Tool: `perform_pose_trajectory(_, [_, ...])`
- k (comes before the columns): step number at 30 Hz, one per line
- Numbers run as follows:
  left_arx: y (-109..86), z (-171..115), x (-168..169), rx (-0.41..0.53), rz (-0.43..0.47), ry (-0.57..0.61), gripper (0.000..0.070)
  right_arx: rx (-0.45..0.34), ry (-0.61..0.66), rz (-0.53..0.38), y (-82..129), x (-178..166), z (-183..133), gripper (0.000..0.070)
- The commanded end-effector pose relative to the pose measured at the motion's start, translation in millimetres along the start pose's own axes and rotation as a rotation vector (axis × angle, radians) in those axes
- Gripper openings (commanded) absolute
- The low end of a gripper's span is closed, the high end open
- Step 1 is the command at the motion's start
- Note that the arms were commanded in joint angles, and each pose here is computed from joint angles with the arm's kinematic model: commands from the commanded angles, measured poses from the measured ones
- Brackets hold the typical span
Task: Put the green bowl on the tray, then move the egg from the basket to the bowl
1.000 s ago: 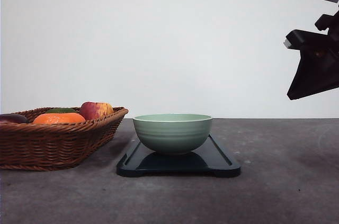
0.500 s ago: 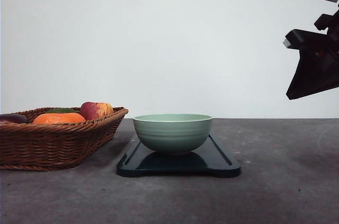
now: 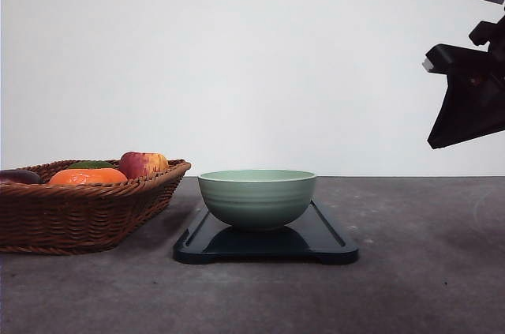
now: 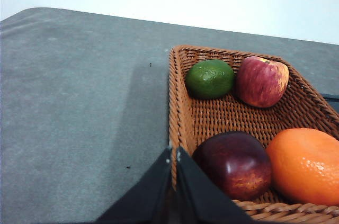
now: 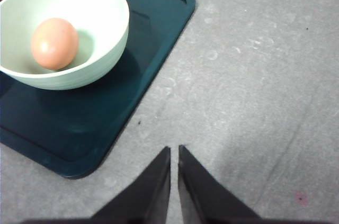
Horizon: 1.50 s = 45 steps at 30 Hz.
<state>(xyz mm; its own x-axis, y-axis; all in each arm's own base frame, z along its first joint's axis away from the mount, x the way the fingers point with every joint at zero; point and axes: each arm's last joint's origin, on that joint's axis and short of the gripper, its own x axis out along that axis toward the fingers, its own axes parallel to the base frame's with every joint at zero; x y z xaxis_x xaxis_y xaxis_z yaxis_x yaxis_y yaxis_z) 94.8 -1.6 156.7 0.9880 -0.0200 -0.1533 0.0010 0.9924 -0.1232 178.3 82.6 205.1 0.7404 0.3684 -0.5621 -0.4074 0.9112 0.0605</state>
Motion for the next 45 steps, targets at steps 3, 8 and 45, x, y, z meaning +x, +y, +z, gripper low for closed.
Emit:
perform_pose_trajectory(3, [1.1, -6.9, 1.9, -0.005, 0.006, 0.023, 0.0000, -0.006, -0.005, 0.004, 1.0, 1.1, 1.7, 0.0017])
perform_pose_trajectory(8, [1.1, -6.9, 1.9, -0.005, 0.006, 0.023, 0.0000, -0.050, -0.027, -0.004, 1.1, -4.6, 3.5, 0.0017])
perform_pose_trajectory(45, [1.1, -6.7, 1.8, -0.005, 0.006, 0.023, 0.0000, 0.083, -0.435, -0.306, -38.2, -58.0, -103.8, 0.0017])
